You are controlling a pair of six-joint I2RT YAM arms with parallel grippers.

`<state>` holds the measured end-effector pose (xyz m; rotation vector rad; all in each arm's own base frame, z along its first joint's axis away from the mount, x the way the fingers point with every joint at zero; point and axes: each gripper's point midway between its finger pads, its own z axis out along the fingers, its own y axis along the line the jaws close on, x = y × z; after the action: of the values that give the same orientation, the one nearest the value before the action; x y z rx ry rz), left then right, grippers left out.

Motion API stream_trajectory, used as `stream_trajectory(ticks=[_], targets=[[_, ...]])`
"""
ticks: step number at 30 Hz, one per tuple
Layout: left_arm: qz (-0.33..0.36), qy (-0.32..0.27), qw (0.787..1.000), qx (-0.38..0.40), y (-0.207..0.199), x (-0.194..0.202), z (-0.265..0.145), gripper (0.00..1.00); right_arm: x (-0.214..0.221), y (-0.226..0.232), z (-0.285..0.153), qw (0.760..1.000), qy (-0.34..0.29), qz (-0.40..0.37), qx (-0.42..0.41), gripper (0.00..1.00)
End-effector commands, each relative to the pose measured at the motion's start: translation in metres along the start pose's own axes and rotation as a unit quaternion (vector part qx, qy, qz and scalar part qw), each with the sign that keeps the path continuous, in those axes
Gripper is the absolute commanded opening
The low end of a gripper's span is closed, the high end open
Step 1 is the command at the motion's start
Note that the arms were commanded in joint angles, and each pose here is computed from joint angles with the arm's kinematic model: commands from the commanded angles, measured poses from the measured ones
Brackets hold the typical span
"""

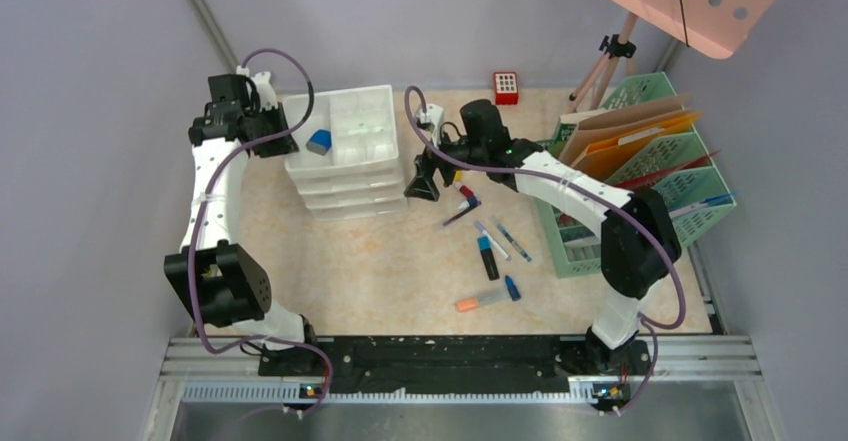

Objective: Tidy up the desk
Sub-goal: Move the storage box to the center of the board.

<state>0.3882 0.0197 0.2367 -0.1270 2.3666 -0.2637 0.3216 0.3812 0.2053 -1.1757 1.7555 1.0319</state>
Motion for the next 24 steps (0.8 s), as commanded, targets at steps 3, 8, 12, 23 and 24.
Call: stream_trajectory(ticks=[3,8,12,23,24], targets=[[0.055,0.033,0.998,0.026,-0.006,-0.001,0.003,0.0,-0.029,0.012,0.016,0.997,-0.036,-0.068,-0.009,0.89],[0.059,0.031,0.997,0.025,-0.005,-0.005,0.003,0.0,-0.023,0.014,0.028,0.996,-0.026,-0.083,-0.001,0.87],[0.06,0.032,0.997,0.025,-0.005,-0.005,0.003,0.0,-0.019,0.007,0.034,0.996,-0.02,-0.083,0.012,0.86],[0.052,0.034,0.998,0.028,-0.007,-0.004,0.004,0.0,-0.019,0.023,0.046,0.997,-0.019,-0.077,-0.025,0.85],[0.051,0.035,0.998,0.029,-0.007,-0.004,0.004,0.0,-0.019,0.026,0.047,0.996,-0.019,-0.077,-0.03,0.85]])
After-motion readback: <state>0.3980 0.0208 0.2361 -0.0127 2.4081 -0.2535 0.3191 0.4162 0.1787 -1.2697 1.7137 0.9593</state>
